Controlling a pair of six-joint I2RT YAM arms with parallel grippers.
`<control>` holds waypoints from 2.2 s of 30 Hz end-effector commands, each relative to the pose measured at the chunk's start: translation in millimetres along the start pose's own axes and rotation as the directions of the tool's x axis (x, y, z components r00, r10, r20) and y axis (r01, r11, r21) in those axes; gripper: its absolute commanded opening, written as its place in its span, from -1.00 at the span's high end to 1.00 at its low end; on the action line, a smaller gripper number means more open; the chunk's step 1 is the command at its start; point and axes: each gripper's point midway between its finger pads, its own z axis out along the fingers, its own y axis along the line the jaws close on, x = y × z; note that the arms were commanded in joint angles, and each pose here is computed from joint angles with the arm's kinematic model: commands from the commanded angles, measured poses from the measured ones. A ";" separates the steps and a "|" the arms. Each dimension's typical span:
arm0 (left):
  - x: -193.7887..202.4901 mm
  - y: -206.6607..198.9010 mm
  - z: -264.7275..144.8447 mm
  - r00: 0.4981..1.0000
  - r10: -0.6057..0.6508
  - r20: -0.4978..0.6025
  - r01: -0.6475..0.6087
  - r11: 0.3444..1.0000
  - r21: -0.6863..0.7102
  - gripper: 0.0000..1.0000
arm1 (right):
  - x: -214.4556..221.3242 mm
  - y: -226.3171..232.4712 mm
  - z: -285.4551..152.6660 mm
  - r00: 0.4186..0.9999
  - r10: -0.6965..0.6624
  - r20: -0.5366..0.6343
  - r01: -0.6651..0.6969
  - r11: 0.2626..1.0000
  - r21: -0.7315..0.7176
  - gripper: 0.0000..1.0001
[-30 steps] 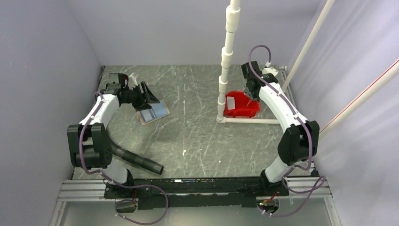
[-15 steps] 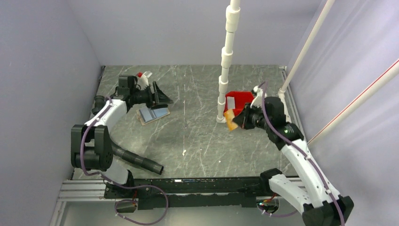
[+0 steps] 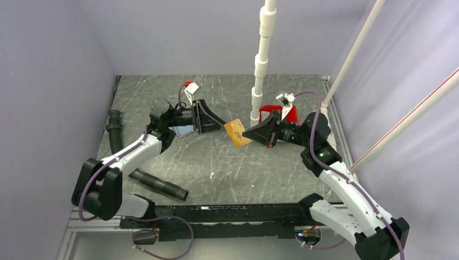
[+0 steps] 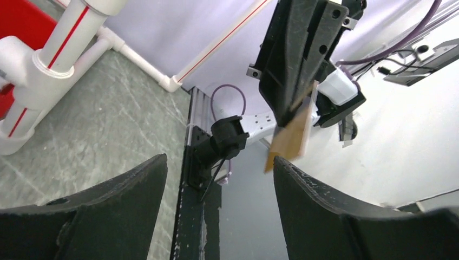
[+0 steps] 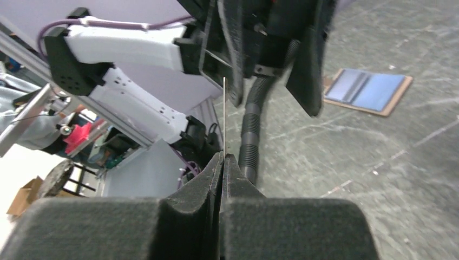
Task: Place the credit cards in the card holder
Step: Pick up the credit card from the storage box, then insert the credit card into the card holder.
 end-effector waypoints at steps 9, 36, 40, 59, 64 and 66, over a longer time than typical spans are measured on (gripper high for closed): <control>-18.2 -47.6 16.3 0.995 0.077 0.067 -0.085 0.989 0.123 -0.01 | -12.8 21.9 14.9 0.996 0.013 0.087 -0.004 0.995 -0.100 1.00; -30.5 -52.9 11.1 0.996 0.055 0.073 -0.057 0.998 0.021 1.00 | -24.9 24.1 27.2 0.996 -0.037 0.085 0.041 0.998 -0.051 0.96; -43.6 -57.1 1.1 0.989 0.086 0.122 -0.083 0.996 -0.036 1.00 | -19.4 23.5 25.9 0.996 0.007 0.088 -0.002 0.998 -0.056 0.42; -55.5 -66.4 -9.8 0.982 0.072 0.175 -0.076 0.997 0.015 1.00 | -16.0 29.8 35.3 0.995 0.039 0.089 -0.028 0.992 -0.125 0.93; -55.8 -45.6 -21.7 0.991 0.049 0.125 -0.034 0.993 -0.114 0.55 | -34.6 15.8 53.4 0.991 -0.022 0.135 0.025 1.000 -0.017 1.00; -62.7 -15.8 -52.4 0.989 0.003 0.147 0.042 0.953 -0.301 -0.02 | -44.0 -8.3 64.7 0.986 -0.031 0.164 0.011 0.992 0.123 1.00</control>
